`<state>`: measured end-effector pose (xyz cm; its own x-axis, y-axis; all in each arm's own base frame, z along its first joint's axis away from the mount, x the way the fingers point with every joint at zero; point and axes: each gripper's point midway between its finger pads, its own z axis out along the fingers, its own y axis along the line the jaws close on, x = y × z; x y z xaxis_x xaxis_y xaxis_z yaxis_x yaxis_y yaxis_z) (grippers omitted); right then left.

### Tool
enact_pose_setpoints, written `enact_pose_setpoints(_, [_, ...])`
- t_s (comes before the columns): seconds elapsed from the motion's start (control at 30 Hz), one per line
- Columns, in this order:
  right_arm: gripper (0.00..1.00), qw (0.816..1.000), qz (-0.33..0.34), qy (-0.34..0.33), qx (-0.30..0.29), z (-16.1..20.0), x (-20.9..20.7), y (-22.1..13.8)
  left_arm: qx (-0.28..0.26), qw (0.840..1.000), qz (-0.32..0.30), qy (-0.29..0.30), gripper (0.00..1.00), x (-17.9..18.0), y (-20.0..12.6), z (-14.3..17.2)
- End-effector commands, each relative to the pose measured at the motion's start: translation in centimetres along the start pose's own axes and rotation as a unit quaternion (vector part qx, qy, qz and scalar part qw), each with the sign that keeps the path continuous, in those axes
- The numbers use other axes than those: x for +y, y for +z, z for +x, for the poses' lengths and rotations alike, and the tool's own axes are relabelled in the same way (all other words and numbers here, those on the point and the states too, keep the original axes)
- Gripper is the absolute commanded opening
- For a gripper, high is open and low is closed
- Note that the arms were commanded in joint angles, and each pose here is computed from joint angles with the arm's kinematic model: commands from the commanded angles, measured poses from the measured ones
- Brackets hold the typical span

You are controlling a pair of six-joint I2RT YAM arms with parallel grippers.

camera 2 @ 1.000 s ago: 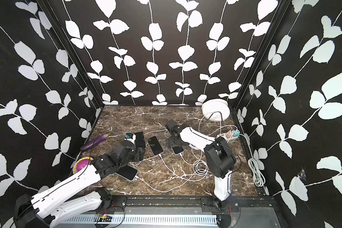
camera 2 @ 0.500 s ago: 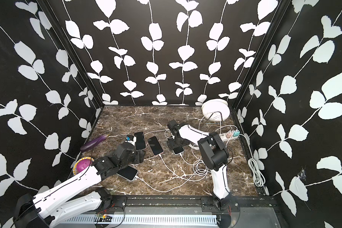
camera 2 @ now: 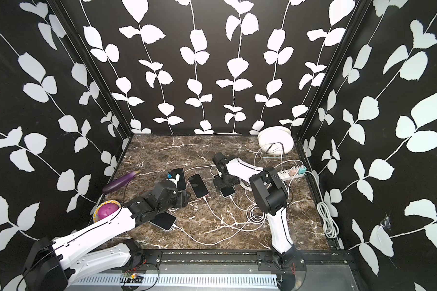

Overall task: Unplug the charging cable from the phone
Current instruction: Pick up the phone at the center of the board.

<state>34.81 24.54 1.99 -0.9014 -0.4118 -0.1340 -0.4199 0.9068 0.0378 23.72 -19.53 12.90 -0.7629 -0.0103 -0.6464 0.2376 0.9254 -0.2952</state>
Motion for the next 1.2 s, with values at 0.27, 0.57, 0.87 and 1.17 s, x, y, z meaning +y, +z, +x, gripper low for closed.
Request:
enact_pose_setpoints(0.27, [0.73,0.999,0.007,0.01,0.04,2.6,-0.6,1.8,0.015,1.0,0.004,0.002,0.7,-0.1,1.2,0.9])
enact_pose_setpoints(0.57, [0.57,1.0,0.001,0.007,0.012,2.3,0.1,-0.7,0.009,1.0,0.014,0.004,0.7,-0.6,1.8,0.7])
enact_pose_setpoints(0.87, [0.38,0.998,-0.034,-0.01,-0.06,1.3,2.1,-4.7,-0.004,0.999,0.032,0.011,0.69,-1.8,3.3,-0.3])
enact_pose_setpoints(1.17, [0.0,0.988,-0.062,-0.027,-0.141,0.2,2.9,-8.0,-0.042,0.993,0.107,-0.014,0.69,-4.6,3.6,-0.8])
